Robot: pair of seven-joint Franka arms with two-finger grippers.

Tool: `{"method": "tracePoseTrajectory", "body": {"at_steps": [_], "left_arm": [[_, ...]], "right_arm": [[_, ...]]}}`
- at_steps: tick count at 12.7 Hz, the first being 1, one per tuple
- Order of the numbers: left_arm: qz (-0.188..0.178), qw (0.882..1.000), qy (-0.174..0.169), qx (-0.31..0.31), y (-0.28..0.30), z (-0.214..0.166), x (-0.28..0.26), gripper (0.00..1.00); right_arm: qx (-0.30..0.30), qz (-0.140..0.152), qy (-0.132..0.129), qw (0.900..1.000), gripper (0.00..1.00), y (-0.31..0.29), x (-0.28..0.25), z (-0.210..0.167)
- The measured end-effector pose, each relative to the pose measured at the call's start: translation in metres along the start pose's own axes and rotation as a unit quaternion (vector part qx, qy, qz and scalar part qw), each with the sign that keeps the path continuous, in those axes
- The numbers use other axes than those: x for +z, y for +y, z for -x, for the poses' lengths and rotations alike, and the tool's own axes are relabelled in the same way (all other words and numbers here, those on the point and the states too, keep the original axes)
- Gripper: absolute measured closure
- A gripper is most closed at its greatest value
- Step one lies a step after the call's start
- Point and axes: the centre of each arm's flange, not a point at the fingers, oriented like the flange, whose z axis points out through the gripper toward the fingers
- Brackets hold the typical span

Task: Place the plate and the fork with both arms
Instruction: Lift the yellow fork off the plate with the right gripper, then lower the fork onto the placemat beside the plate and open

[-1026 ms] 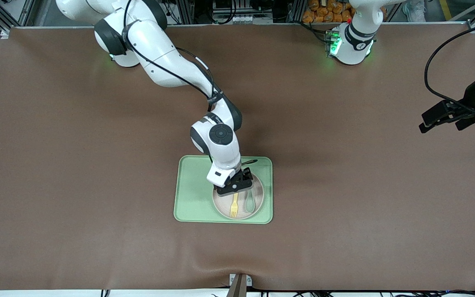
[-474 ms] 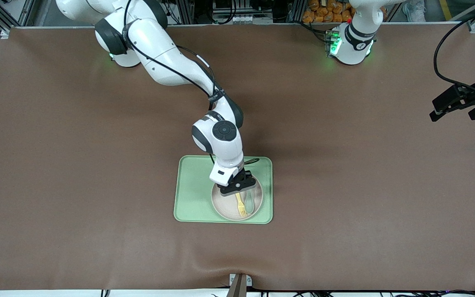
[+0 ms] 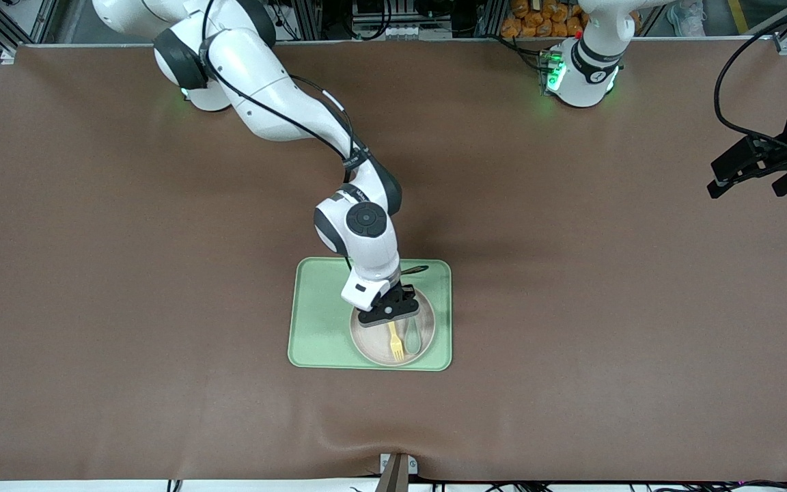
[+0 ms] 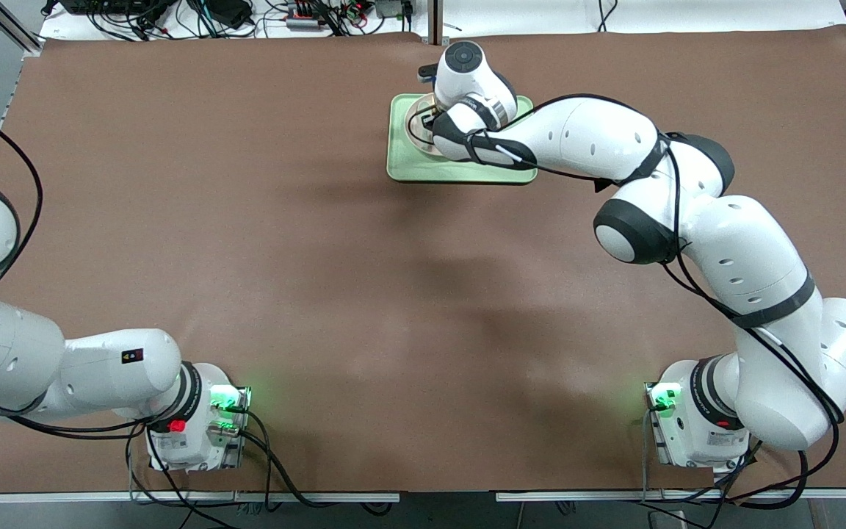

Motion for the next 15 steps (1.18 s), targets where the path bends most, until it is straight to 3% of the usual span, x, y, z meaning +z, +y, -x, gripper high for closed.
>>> {"method": "tracePoseTrajectory", "body": {"at_steps": [6,11,15], "left_arm": [[0.008,1.000,-0.001,0.002,0.004,0.000,0.000,0.00],[0.026,1.000,-0.003,-0.002,0.005,0.000,0.000,0.00],[0.026,1.000,-0.001,-0.005,0.001,0.000,-0.001,0.00]], "right_arm": [[0.020,0.002,-0.002,1.000,0.79,0.020,-0.050,-0.019],[0.069,0.024,-0.033,0.997,0.79,0.098,-0.068,-0.023],[0.114,0.041,-0.066,0.990,0.79,0.144,-0.043,0.006]]}}
